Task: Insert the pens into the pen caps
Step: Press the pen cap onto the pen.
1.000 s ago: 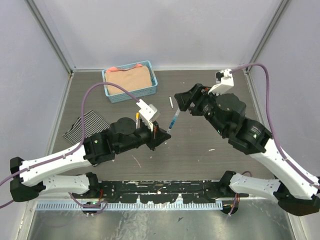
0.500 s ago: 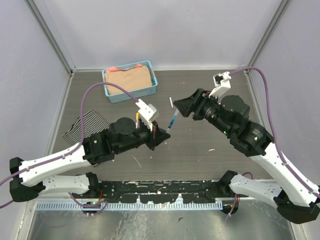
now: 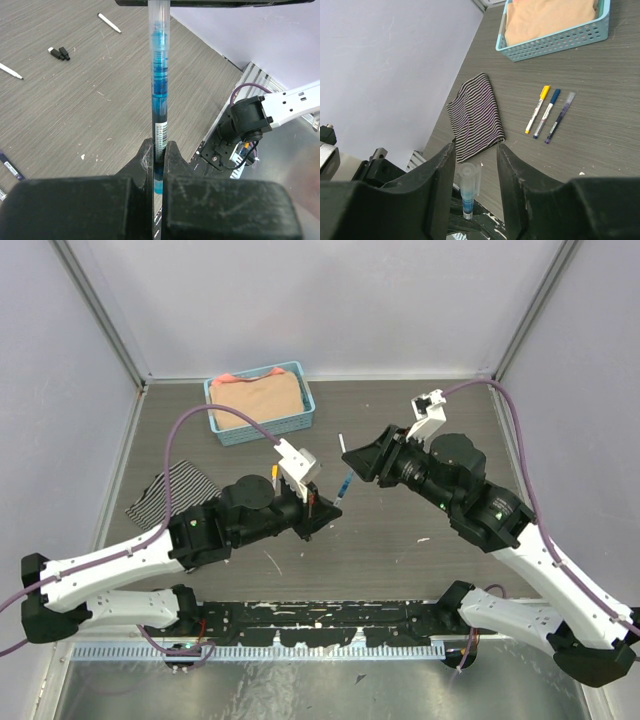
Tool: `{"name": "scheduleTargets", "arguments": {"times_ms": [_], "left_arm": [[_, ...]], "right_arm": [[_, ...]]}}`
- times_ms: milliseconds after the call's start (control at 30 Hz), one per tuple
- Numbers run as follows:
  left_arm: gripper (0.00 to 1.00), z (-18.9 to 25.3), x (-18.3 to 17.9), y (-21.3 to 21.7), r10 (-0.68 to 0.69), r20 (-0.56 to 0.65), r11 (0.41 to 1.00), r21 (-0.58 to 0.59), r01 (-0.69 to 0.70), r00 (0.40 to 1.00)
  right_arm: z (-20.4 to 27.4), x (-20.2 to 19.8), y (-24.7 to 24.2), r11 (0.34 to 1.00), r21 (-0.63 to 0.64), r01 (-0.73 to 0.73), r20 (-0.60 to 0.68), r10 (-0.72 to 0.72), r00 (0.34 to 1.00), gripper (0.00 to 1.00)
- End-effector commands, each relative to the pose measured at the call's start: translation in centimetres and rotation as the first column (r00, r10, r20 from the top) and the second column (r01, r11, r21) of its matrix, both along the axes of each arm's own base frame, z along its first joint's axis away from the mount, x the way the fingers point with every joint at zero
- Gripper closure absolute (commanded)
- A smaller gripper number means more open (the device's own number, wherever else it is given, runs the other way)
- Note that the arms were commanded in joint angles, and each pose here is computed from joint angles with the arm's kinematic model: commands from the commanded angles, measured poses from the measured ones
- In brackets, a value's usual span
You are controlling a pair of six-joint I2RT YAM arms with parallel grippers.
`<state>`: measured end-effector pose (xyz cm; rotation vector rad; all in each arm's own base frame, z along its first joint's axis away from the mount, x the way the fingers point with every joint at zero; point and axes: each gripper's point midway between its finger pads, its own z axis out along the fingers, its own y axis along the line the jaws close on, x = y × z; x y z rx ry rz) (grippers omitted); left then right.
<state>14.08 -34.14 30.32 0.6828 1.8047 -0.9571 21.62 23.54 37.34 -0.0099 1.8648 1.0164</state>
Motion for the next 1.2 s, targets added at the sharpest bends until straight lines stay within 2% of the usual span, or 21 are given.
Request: {"name": "scheduleTargets", "arguments": {"times_ms": [0,133,167,233,267,433,667,767,1000,1167], "left_arm": [[1.0,1.4,0.1,-0.5,-0.005,0.017,0.999,-0.044,0.006,1.0],[1.0,1.4,0.2,-0.5,-0.005,0.021,0.999,-0.044,0.006,1.0],[1.0,1.4,0.2,-0.5,-0.005,0.022,0.999,-0.045,0.006,1.0],[1.0,1.6,0.3,-0.5,0.004,0.027,0.999,-0.051,-0.002,1.0],[1.0,1.9,0.5,-0.5,0.009,0.031,0.998,-0.061,-0.007,0.999],[1.0,5.2,1.0,-0.4,0.048,0.065,0.984,-0.172,-0.036,0.997],[1.0,11.7,1.8,-0.6,0.102,0.166,0.944,-0.326,-0.042,0.981],[1.0,14.0,1.7,-0.6,0.118,0.195,0.927,-0.373,-0.037,0.974],[1.0,17.5,1.7,1.2,0.166,0.238,0.899,-0.436,-0.047,0.957],[1.0,17.5,1.3,1.5,0.147,0.25,0.91,-0.414,-0.032,0.957]], "right_arm": [[2.3,-0.6,0.7,0.996,0.073,-0.054,0.066,0.05,0.997,0.59],[1.9,-0.5,0.7,0.996,0.071,-0.053,0.062,0.049,0.997,0.69],[1.7,-0.5,0.7,0.996,0.072,-0.052,0.061,0.048,0.997,0.74],[1.3,-0.6,0.7,0.996,0.071,-0.049,0.051,0.045,0.998,0.97],[0.7,-0.6,0.7,0.997,0.067,-0.048,0.042,0.045,0.998,1.0],[-2.0,-1.2,1.8,0.993,0.064,-0.102,0.001,0.102,0.995,1.0],[-8.3,-4.2,4.8,0.994,-0.097,-0.059,-0.078,0.051,0.996,1.0],[-10.7,-5.9,5.9,0.991,-0.117,-0.061,-0.117,0.047,0.992,1.0],[-15.9,-9.5,7.4,0.976,-0.201,-0.086,-0.199,0.046,0.979,1.0],[-14.3,-9.1,6.7,0.982,-0.177,-0.06,-0.162,0.031,0.986,1.0]]}}
